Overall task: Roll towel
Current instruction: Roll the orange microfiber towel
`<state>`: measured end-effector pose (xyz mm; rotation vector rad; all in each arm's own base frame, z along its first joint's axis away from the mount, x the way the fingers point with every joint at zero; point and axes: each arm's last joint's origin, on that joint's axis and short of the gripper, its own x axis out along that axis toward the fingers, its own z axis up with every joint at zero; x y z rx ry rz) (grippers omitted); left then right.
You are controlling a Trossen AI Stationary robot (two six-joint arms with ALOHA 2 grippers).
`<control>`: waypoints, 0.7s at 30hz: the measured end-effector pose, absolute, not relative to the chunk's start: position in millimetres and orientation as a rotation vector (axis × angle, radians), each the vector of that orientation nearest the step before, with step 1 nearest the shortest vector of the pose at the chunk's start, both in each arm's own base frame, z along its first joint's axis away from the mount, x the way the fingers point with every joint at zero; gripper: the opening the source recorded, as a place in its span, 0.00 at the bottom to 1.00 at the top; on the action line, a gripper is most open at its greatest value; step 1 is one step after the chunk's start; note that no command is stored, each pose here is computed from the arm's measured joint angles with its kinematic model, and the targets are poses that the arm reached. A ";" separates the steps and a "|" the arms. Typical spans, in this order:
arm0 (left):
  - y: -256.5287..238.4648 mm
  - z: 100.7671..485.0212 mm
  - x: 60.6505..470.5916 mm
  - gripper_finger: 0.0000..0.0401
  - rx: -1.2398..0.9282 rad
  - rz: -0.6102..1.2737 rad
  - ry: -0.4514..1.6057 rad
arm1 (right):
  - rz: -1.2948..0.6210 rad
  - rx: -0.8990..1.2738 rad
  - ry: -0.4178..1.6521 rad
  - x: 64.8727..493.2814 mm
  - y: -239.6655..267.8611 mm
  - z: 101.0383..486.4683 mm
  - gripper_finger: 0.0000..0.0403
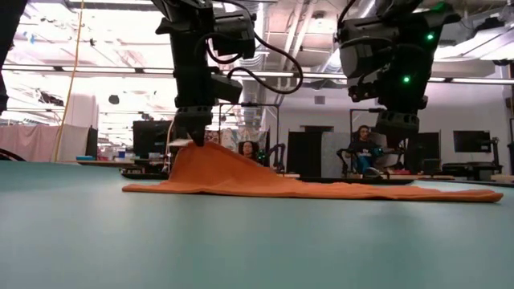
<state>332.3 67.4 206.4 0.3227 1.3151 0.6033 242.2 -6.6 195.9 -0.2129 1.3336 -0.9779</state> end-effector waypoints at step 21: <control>42.9 213.9 344.4 0.34 0.088 0.201 1.166 | -0.753 -0.190 0.971 226.2 59.0 232.9 0.43</control>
